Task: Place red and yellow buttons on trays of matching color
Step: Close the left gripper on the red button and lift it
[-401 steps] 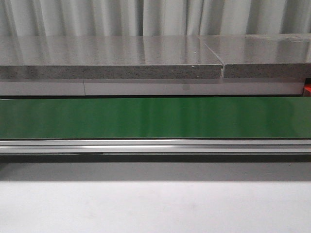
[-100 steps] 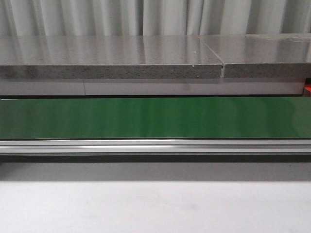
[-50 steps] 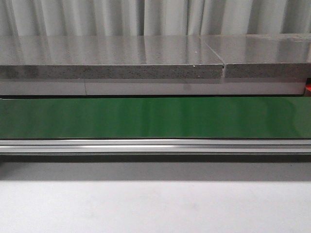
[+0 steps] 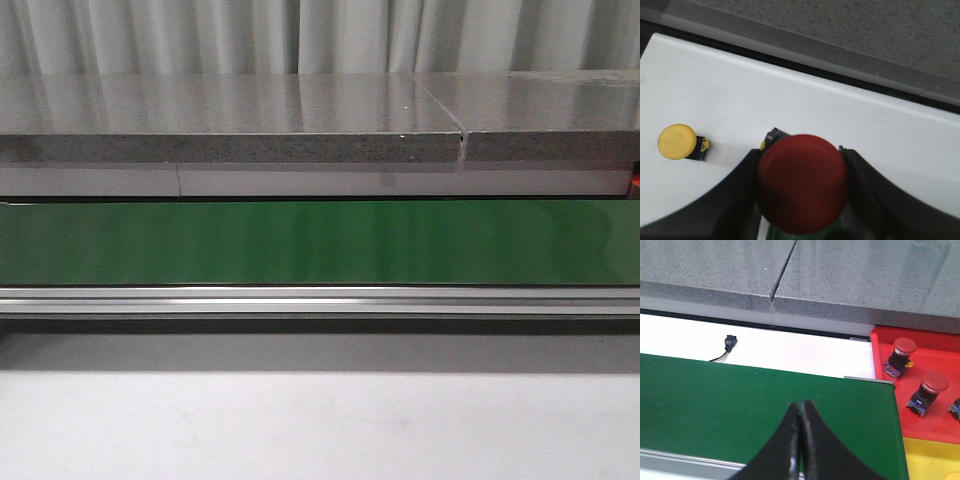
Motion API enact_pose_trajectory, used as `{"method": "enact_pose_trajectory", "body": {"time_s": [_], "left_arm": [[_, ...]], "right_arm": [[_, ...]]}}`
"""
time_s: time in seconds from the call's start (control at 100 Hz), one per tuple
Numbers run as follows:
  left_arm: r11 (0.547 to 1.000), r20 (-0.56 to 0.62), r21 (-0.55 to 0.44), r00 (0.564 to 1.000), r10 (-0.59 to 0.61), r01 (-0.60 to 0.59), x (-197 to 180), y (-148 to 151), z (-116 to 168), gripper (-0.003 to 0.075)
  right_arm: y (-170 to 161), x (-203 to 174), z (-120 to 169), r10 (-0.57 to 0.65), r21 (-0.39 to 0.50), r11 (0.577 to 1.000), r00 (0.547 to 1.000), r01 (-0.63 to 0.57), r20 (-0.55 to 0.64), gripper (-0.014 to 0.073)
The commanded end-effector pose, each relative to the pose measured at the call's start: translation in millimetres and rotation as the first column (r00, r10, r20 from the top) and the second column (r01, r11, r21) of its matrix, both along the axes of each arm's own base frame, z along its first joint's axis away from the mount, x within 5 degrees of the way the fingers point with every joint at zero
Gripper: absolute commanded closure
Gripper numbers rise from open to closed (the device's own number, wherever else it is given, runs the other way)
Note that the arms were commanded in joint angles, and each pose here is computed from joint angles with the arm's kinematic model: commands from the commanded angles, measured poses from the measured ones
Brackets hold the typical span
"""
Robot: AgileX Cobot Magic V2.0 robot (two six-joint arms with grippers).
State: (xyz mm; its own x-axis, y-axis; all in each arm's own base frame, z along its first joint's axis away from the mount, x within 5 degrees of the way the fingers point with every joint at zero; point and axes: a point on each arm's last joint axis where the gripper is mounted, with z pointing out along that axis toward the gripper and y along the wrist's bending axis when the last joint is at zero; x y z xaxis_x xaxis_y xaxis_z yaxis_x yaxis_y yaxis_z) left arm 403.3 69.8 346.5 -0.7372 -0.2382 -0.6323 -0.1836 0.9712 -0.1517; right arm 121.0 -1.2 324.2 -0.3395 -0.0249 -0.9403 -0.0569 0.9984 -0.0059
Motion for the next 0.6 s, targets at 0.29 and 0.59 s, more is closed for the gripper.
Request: {"method": "enact_pose_trajectory", "body": {"time_s": [0.29, 0.59], "left_arm": [[0.999, 0.076, 0.016, 0.996, -0.051, 0.050, -60.9, -30.7, 10.0, 0.0739], [0.998, 0.028, 0.003, 0.998, -0.061, 0.061, -93.8, -44.6, -32.6, 0.0739]], "right_arm": [[-1.5, 0.4, 17.4, -0.020, -0.009, 1.000, 0.995, 0.021, 0.097, 0.0662], [-1.5, 0.4, 17.4, -0.020, -0.009, 1.000, 0.995, 0.021, 0.097, 0.0662]]}}
